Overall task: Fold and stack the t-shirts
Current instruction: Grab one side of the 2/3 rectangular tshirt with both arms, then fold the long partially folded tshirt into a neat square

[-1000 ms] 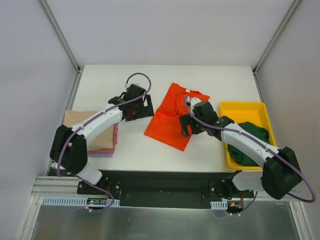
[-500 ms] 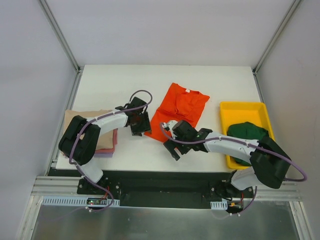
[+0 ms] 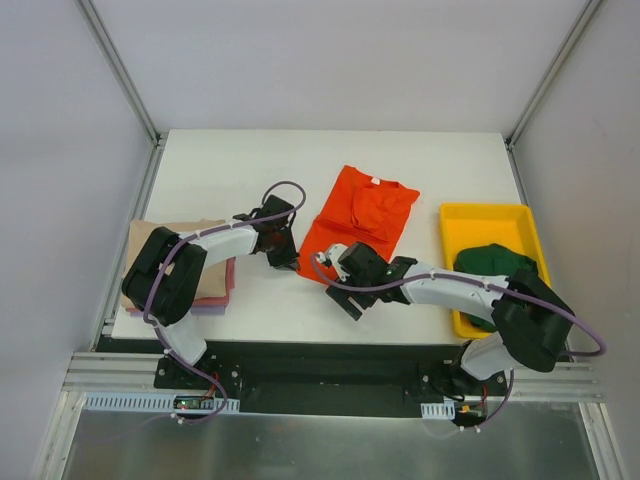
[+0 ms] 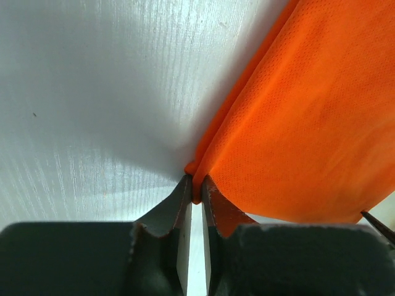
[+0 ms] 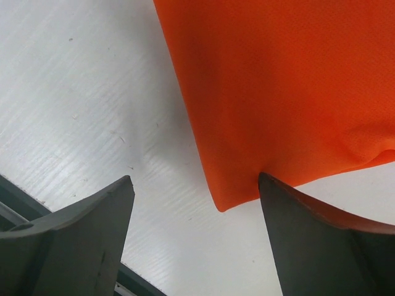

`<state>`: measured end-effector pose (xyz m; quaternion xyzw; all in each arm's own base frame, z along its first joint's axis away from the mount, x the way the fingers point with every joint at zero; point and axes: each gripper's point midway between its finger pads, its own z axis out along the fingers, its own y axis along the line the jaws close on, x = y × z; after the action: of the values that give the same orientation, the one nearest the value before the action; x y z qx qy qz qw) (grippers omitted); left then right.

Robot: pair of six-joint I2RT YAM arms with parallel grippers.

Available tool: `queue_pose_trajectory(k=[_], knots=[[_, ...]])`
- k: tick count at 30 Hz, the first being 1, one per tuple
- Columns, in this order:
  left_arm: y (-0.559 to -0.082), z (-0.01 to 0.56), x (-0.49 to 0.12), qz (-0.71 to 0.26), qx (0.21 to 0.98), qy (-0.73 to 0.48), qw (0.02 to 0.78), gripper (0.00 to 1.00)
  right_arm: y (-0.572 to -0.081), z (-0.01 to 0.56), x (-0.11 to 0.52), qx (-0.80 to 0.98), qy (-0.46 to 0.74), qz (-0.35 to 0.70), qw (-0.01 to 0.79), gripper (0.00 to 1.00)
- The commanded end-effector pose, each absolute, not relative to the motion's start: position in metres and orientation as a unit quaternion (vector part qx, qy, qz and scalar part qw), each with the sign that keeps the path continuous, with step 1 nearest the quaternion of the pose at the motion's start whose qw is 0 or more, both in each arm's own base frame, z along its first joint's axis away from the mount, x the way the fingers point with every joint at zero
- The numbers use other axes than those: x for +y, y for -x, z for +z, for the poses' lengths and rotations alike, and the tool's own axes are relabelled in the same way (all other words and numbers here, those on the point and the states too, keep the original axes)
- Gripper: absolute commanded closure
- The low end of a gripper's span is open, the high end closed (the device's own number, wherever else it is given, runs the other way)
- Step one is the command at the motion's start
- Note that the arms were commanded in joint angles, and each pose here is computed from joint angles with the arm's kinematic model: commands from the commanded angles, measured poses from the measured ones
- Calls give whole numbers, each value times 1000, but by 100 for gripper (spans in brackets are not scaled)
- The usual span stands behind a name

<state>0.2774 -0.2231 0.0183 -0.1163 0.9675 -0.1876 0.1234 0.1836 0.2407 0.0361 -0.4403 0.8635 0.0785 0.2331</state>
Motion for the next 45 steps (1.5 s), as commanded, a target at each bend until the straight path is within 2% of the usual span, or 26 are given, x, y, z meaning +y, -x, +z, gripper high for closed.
queue_pose_trajectory(k=[1, 6, 8, 11, 13, 18, 24, 29, 36, 40, 45], knots=[[-270, 5, -212, -168, 972, 126, 107, 93, -193, 38, 243, 861, 454, 49, 223, 19], [-273, 9, -207, -166, 970, 132, 116, 96, -186, 23, 238, 877, 442, 35, 184, 32], [-275, 11, -206, -167, 970, 133, 118, 98, -183, 19, 234, 886, 430, 26, 170, 41], [-277, 12, -201, -164, 969, 139, 120, 100, -177, 16, 231, 896, 417, 23, 150, 45], [-278, 14, -198, -163, 968, 143, 123, 100, -174, 13, 226, 902, 407, 15, 141, 51], [-276, 20, -193, -165, 966, 147, 132, 100, -165, 13, 230, 900, 414, 7, 137, 71], [-265, 37, -177, -162, 959, 161, 167, 100, -151, 26, 262, 874, 458, 27, 159, 97], [-242, 53, -148, -133, 952, 187, 204, 100, -115, 54, 306, 839, 505, 119, 163, 98], [-212, 96, -103, -104, 927, 226, 280, 100, -39, 111, 366, 779, 521, 333, 104, 99], [-200, 128, -91, -126, 906, 236, 327, 100, -3, 153, 391, 722, 531, 433, 97, 99], [-195, 168, -87, -164, 882, 229, 379, 100, 8, 184, 398, 699, 519, 482, 103, 99]])
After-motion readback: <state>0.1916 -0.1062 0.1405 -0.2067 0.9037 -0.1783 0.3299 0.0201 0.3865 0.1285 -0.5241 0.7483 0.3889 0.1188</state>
